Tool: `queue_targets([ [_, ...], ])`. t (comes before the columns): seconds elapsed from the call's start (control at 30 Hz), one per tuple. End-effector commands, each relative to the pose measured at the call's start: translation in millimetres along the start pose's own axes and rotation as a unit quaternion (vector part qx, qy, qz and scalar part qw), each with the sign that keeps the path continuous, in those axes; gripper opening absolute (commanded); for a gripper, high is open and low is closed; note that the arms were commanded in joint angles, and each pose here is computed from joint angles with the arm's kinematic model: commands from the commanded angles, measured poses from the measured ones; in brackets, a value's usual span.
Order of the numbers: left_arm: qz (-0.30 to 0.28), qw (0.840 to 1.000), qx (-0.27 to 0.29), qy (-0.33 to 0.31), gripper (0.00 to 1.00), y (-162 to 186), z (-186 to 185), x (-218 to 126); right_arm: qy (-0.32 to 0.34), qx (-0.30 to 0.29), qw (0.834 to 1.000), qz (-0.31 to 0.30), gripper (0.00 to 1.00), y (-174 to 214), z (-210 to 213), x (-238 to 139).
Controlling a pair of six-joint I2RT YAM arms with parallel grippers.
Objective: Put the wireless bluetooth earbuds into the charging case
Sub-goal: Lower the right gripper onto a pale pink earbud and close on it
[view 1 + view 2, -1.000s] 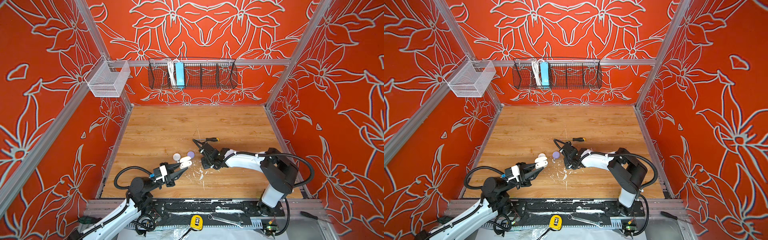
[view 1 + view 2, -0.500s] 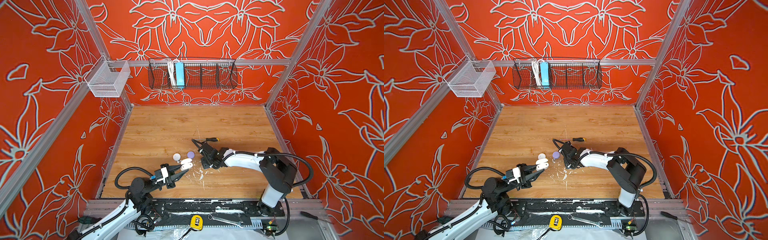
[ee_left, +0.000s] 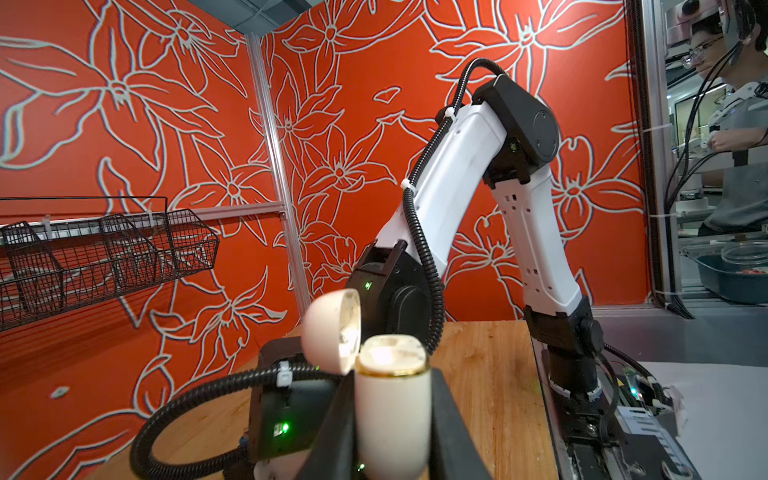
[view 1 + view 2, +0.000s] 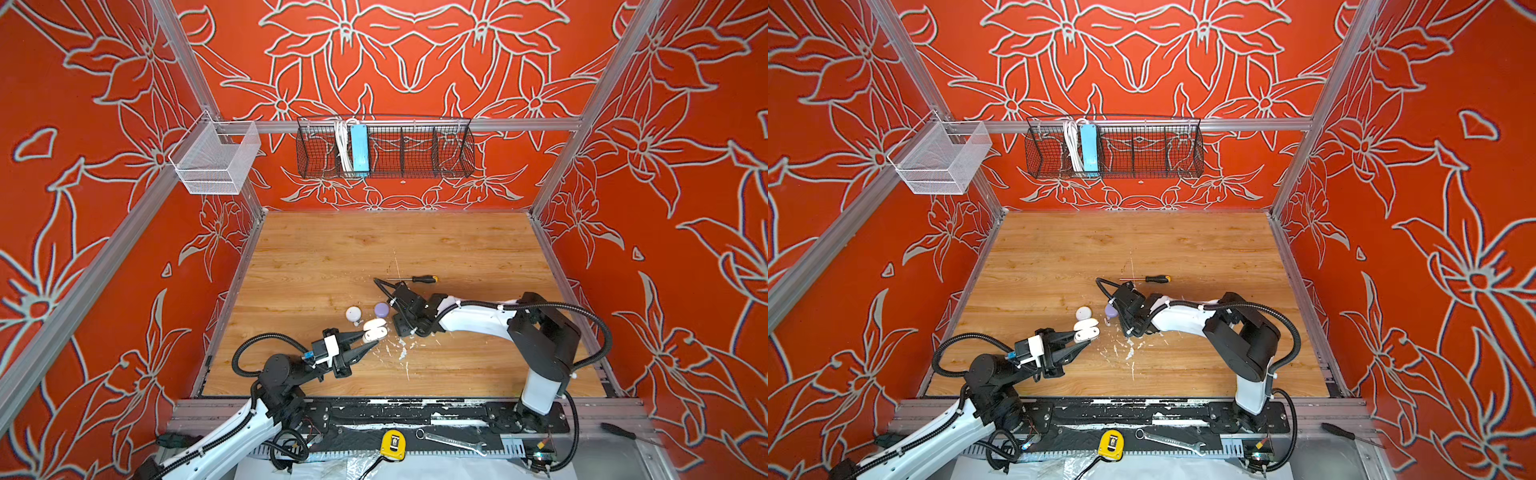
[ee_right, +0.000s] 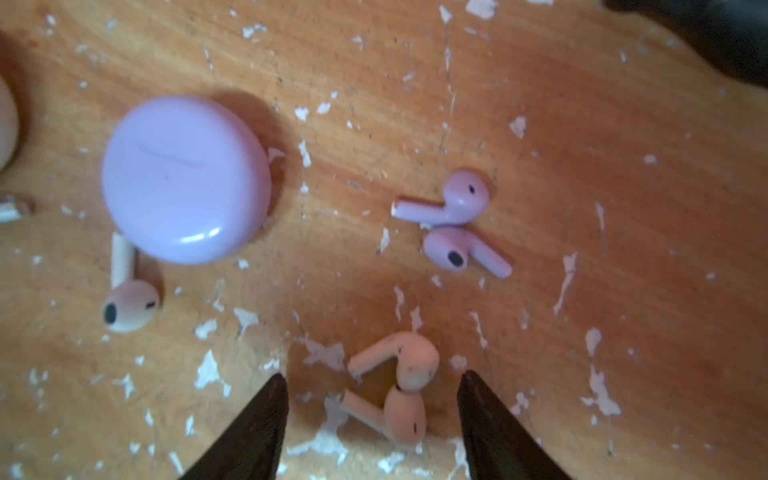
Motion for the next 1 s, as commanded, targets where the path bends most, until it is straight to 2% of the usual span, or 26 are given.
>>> queue_targets([
  [0.0, -0.017, 1.0, 0.013, 0.017, 0.0, -8, -6, 0, 0.045, -0.007, 0.999, 0.021, 0.68, 3, -5, 5],
  [0.33, -0.016, 1.0, 0.018, 0.015, 0.0, -6, -6, -1, 0.052, 0.006, 0.998, 0.025, 0.63, 35, -18, -7],
  [0.7, -0.015, 1.0, 0.019, 0.015, 0.0, -6, -6, -1, 0.067, 0.017, 0.997, 0.026, 0.63, 60, -32, -19],
  [0.97, -0.016, 1.0, 0.02, 0.015, 0.0, -7, -7, -1, -0.009, 0.02, 1.0, -0.002, 0.65, 42, -16, -26],
])
Point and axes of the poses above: each gripper's point midway between its finger pads, its own x axis out along the fingers, its own z axis along the line the jaws close on, y = z × x, the point moved 8 cm from there along -x, back along the fingers, and after that the axes turned 14 degrees about -x, right-handed, at the moved point
